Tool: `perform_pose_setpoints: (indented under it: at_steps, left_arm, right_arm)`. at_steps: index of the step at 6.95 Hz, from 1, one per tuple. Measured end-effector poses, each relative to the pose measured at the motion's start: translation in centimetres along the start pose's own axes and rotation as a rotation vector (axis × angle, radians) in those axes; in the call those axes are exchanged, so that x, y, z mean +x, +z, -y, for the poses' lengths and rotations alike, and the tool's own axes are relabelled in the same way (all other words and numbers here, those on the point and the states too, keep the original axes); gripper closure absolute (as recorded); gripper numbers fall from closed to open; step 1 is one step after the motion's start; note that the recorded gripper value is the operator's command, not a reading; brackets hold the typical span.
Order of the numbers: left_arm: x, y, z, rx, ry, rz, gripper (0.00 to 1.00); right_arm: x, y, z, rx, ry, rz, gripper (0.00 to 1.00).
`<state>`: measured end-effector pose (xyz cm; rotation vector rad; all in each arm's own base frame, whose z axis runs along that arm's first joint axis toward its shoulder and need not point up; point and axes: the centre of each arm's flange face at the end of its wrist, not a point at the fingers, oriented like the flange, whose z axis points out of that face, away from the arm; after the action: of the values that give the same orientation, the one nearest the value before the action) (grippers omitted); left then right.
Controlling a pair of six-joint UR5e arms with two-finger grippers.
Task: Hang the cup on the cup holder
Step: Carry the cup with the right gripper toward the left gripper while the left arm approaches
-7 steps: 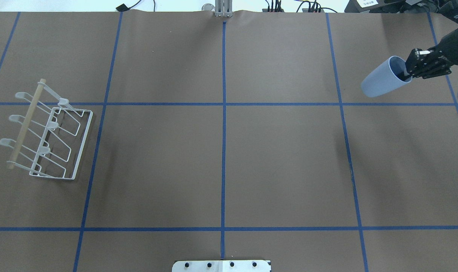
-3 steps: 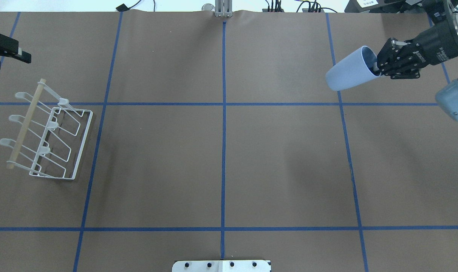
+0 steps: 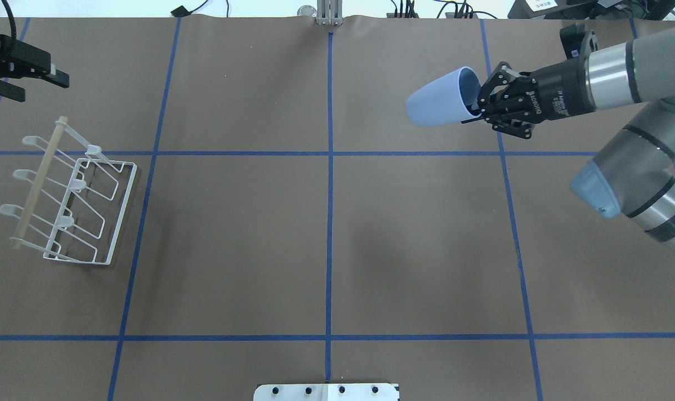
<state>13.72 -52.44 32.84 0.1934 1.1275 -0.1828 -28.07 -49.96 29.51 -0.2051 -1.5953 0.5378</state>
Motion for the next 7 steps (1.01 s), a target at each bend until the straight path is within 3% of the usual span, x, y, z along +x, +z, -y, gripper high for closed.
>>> perform_pose_setpoints:
  at_steps: [1, 3, 7]
  left_arm:
    - [2.1, 0.3, 0.0, -0.001, -0.042, -0.029, 0.02]
    - [7.2, 1.9, -1.2, -0.010, -0.125, -0.169, 0.02]
    - [11.7, 7.6, -6.5, -0.024, -0.240, -0.608, 0.02]
  right_arm:
    - [-1.1, 2.2, -2.3, -0.012, 0.049, 0.066, 1.00]
    - [-3.3, 4.6, -6.0, -0.078, 0.078, 0.161, 1.00]
    - [-3.5, 6.1, -11.4, -0.241, 0.168, 0.352, 1.00]
